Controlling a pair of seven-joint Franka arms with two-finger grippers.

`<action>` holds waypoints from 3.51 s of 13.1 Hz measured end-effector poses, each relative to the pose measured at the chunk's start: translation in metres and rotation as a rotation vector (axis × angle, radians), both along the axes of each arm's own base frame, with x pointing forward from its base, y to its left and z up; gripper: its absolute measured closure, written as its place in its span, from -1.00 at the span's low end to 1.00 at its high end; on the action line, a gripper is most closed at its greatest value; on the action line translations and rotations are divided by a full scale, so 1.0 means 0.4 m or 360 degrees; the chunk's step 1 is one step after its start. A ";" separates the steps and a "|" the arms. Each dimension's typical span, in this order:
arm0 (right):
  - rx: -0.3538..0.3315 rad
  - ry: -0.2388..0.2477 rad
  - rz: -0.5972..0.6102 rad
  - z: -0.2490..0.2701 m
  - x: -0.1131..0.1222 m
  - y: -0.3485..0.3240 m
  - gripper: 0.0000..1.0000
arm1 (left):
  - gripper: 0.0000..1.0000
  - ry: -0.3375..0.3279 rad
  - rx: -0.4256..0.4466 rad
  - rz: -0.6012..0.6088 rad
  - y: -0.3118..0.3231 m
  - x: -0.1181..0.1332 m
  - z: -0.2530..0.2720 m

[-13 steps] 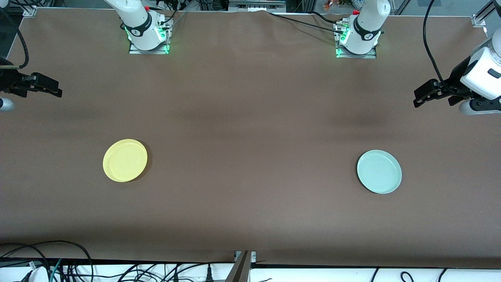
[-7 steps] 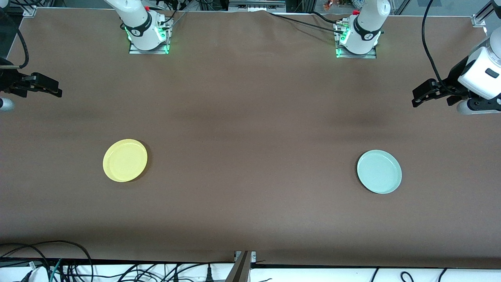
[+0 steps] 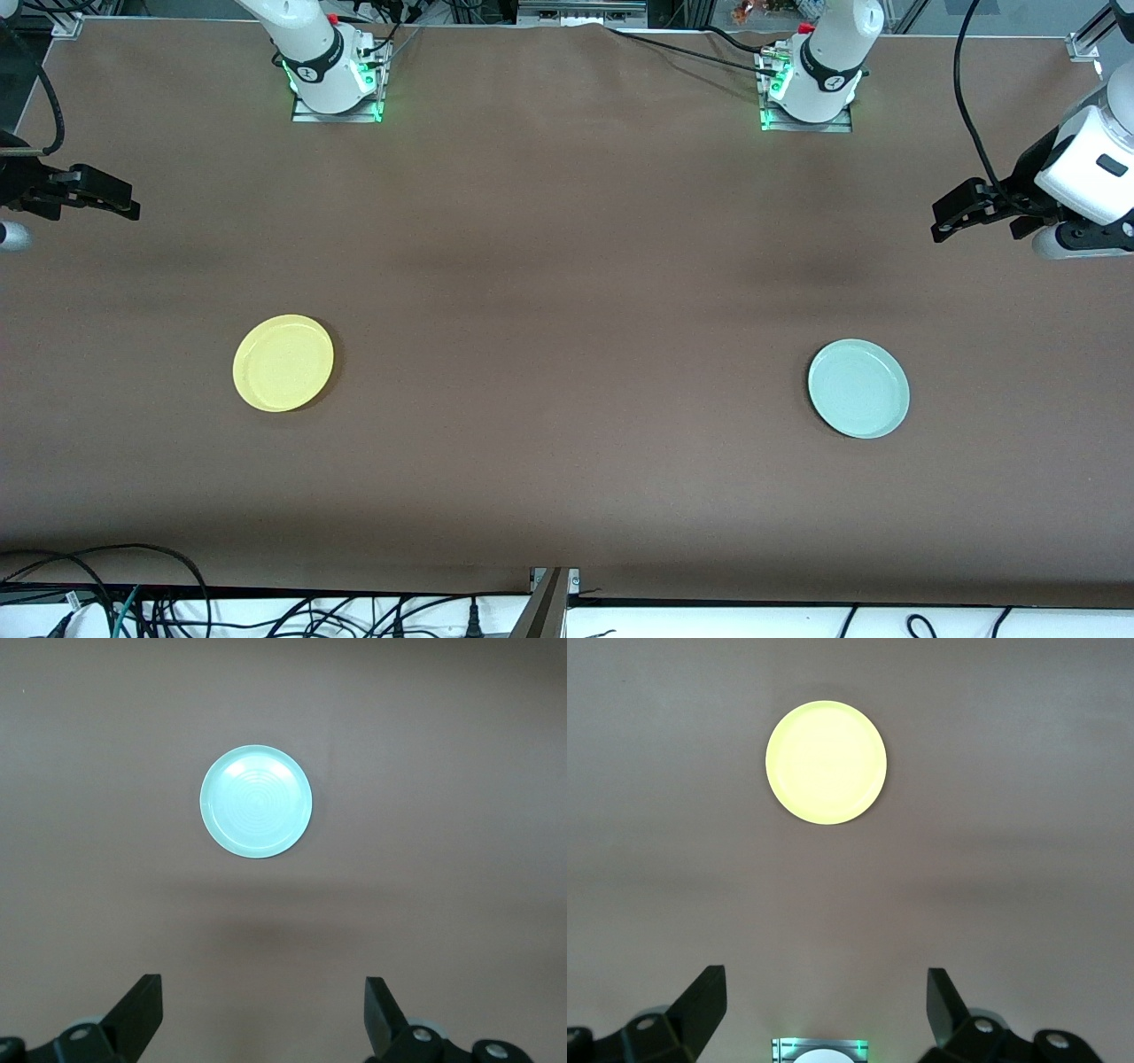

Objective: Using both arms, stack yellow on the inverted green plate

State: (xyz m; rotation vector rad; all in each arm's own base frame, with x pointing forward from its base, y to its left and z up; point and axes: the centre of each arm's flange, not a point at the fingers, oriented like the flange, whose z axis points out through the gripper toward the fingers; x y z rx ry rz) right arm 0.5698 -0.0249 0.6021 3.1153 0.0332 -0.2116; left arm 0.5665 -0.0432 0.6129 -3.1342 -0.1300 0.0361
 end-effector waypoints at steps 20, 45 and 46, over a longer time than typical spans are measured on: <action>0.0000 0.0000 -0.0001 0.000 0.000 -0.001 -1.00 | -1.00 0.0019 0.0000 0.0025 0.018 0.010 -0.017; 0.0000 -0.0001 -0.0006 0.000 0.000 -0.006 -1.00 | -1.00 0.0368 0.0048 0.0034 0.050 0.179 -0.413; 0.0000 -0.0001 -0.0008 0.000 0.000 -0.007 -1.00 | -1.00 0.0388 0.0072 0.0026 0.052 0.199 -0.449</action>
